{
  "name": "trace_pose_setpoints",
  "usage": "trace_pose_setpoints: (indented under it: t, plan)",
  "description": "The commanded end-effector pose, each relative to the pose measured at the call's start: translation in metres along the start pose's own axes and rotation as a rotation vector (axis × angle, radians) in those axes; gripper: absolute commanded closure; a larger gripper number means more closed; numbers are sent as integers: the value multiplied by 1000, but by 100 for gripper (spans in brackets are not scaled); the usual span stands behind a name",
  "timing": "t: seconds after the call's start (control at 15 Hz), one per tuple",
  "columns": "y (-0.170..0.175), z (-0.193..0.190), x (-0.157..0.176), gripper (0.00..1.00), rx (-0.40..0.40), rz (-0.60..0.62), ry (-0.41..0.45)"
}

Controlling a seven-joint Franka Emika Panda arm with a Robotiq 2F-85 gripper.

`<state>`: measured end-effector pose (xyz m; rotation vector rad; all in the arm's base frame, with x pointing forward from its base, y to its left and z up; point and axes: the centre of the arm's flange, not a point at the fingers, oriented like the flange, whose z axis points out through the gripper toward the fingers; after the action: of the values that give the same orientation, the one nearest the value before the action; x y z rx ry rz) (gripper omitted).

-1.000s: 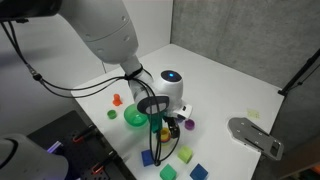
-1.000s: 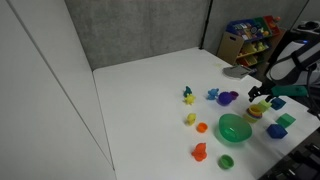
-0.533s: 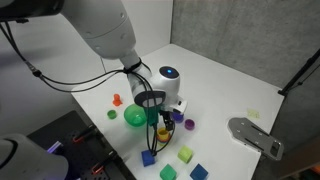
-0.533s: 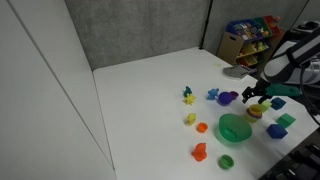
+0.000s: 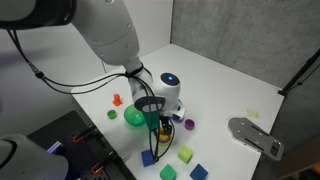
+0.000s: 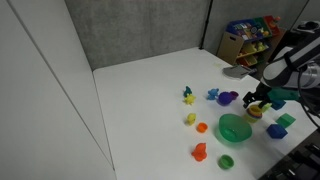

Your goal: Put the yellow bowl inside the orange bowl

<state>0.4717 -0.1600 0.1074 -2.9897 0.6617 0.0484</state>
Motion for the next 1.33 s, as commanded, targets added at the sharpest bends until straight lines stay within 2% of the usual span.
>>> trace_pose_setpoints:
  t: [0.0, 0.27, 0.67, 0.93, 1.27]
  plan:
    - [14, 11, 10, 0, 9, -5, -25]
    - [20, 0, 15, 0, 1, 11, -14]
    - [2, -46, 15, 0, -126, -59, -36]
    - [-30, -91, 13, 0, -210, -125, -45]
    - [-58, -165, -6, 0, -251, -176, -48]
